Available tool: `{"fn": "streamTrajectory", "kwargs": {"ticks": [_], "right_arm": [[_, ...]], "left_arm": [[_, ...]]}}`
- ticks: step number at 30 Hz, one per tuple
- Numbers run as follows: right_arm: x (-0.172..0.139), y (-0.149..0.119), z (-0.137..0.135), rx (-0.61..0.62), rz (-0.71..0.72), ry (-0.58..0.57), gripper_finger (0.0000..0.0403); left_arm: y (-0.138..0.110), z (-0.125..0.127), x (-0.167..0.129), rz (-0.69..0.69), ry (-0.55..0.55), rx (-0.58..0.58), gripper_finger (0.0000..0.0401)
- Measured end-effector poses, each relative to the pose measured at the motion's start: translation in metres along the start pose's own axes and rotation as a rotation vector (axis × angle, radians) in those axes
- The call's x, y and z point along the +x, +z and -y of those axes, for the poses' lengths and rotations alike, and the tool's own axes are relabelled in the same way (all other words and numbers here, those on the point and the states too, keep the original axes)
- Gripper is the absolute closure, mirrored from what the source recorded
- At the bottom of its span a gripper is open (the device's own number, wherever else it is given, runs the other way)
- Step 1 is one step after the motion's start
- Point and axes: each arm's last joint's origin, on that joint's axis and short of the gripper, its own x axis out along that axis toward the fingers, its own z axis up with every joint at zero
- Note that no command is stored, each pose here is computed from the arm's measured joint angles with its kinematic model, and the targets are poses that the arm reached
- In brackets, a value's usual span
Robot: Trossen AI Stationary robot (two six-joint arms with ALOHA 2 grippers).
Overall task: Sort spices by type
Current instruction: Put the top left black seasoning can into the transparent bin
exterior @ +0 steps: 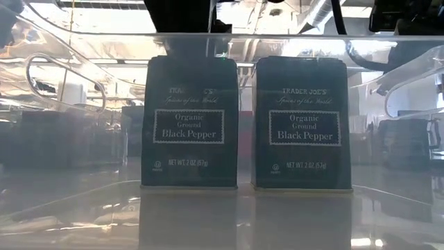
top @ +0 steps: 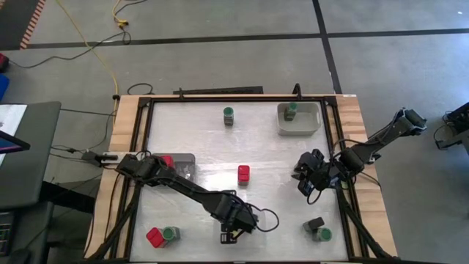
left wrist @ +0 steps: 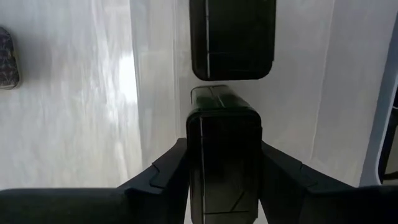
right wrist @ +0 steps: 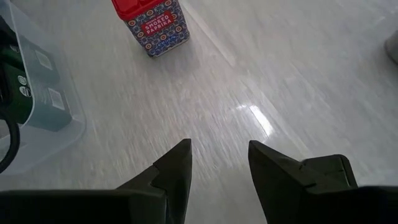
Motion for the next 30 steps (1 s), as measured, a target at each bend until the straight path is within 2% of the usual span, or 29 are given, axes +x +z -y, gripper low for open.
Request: {"fn": "streamTrajectory", "kwargs": {"ticks": [16, 25, 30], "right_arm": [[0.0000, 0.0000, 0.0000, 0.000, 0.000, 0.000, 0.0218], [0.0000, 0.0000, 0.0000, 0.000, 0.000, 0.000, 0.0218], [0.0000, -0.0001, 0.0000, 0.000, 0.000, 0.000, 0.0218]], "left_arm": [[-0.0001, 0.0002, 0.0000, -0.003, -0.006, -0.023, 0.0242], [-0.0012, -0.0004, -0.0001, -0.015, 0.000, -0.024, 0.0194], [-0.0008, -0.0002, -0.0023, -0.012, -0.001, -0.024, 0.0186]]}}
